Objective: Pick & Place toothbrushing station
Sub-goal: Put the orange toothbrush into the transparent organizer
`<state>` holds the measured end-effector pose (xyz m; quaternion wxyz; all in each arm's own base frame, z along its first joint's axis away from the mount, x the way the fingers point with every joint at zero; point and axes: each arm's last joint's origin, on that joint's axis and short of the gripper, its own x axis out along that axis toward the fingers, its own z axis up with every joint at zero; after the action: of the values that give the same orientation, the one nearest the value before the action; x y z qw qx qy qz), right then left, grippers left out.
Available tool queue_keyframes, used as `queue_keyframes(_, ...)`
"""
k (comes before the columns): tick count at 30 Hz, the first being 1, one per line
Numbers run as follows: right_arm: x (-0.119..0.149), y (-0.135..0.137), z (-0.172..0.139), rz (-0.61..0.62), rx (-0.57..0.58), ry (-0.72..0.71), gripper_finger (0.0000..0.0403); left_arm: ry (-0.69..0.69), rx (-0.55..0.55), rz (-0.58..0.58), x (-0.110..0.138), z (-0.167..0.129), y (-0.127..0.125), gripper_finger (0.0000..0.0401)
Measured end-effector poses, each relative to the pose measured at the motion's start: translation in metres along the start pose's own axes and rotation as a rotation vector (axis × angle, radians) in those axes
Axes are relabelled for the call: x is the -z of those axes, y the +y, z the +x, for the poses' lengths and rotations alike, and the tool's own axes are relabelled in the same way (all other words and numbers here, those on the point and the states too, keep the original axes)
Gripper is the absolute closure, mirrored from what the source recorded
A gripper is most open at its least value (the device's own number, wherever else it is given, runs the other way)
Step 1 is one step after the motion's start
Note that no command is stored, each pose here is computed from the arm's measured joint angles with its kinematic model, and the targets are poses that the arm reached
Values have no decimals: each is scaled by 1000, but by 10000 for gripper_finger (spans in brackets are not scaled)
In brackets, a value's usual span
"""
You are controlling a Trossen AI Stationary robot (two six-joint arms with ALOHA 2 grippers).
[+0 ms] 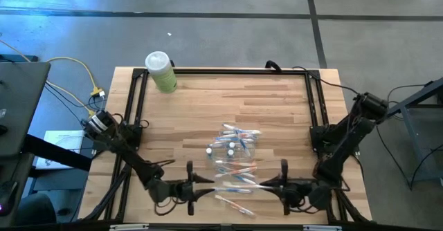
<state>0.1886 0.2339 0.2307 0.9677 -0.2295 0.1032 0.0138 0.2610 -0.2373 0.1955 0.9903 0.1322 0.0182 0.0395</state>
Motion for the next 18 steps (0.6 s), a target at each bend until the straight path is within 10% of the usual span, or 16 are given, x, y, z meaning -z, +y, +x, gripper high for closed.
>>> queue_keyframes(11,-21,-6,2,0,-154,-193,387,-103,-3,-178,-7,23,24,281)
queue_keyframes(18,-31,-19,10,61,-71,-270,387,-184,177,5,-6,37,33,281)
